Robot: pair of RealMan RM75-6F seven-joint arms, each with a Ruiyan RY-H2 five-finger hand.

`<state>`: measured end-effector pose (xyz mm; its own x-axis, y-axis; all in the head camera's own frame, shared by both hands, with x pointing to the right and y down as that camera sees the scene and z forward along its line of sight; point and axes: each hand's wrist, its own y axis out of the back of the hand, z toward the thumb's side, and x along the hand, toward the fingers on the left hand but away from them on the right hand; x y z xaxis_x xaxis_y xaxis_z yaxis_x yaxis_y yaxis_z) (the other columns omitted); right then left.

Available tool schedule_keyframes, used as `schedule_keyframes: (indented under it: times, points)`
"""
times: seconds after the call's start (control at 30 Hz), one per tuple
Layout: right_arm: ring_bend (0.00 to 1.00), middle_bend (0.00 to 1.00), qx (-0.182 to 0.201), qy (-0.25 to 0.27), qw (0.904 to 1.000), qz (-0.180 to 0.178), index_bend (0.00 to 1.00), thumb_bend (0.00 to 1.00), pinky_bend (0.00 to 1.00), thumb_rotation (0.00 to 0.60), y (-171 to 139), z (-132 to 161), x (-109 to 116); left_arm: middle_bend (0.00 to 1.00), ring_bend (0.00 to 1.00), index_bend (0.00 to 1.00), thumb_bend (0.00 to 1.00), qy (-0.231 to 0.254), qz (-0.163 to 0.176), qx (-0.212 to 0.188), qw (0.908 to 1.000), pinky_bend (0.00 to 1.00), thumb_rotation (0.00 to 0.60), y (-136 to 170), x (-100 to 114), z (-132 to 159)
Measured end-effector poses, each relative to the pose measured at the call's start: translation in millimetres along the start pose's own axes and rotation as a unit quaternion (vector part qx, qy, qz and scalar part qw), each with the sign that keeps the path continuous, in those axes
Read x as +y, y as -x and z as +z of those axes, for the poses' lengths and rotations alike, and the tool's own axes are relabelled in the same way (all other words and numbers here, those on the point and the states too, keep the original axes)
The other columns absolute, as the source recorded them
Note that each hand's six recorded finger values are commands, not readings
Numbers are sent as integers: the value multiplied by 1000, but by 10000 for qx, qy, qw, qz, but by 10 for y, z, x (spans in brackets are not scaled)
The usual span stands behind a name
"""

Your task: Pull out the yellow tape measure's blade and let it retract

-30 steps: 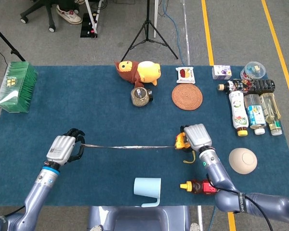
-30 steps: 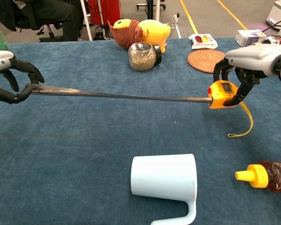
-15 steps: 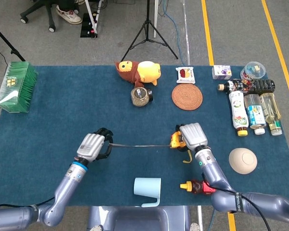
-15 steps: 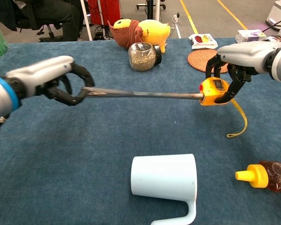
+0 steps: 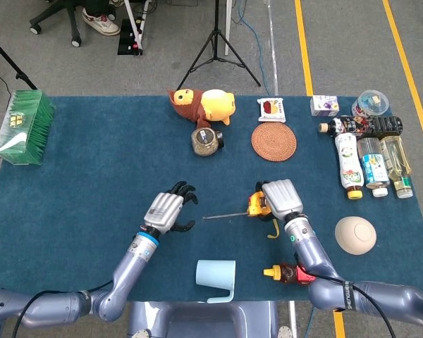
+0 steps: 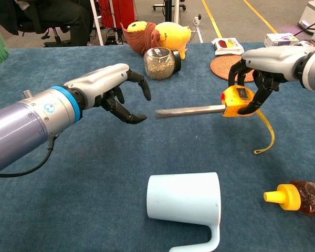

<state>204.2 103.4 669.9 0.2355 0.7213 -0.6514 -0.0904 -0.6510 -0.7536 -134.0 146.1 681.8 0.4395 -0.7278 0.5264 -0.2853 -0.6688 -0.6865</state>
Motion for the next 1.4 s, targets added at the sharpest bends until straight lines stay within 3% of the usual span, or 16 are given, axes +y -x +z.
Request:
schedule_keyframes:
  times: [0.4,0.8,1.0,1.2,1.4]
  points:
    - [643,570,-67,-40,10000,-1,604,257,651,515,3,-81,-3,106,4,187,186,-87,205,66,9997,266,600,134,249,-137]
    - [600,556,-211,-341,9992,84,593,259,598,516,54,-211,-114,106,3,187,186,-335,568,557,9963,261,599,566,810,-622]
    - [463,437,-273,-514,9980,255,424,242,468,517,63,-254,-208,106,3,187,185,-476,698,796,9932,260,598,837,1006,-851]
    - [367,316,-350,-635,9965,423,246,212,402,514,74,-272,-268,106,4,187,185,-505,693,997,9913,257,599,1060,1052,-1035]
    - [304,242,-376,-643,9961,476,134,197,363,514,75,-257,-254,106,2,187,186,-472,704,1161,9896,254,600,1150,1096,-1158]
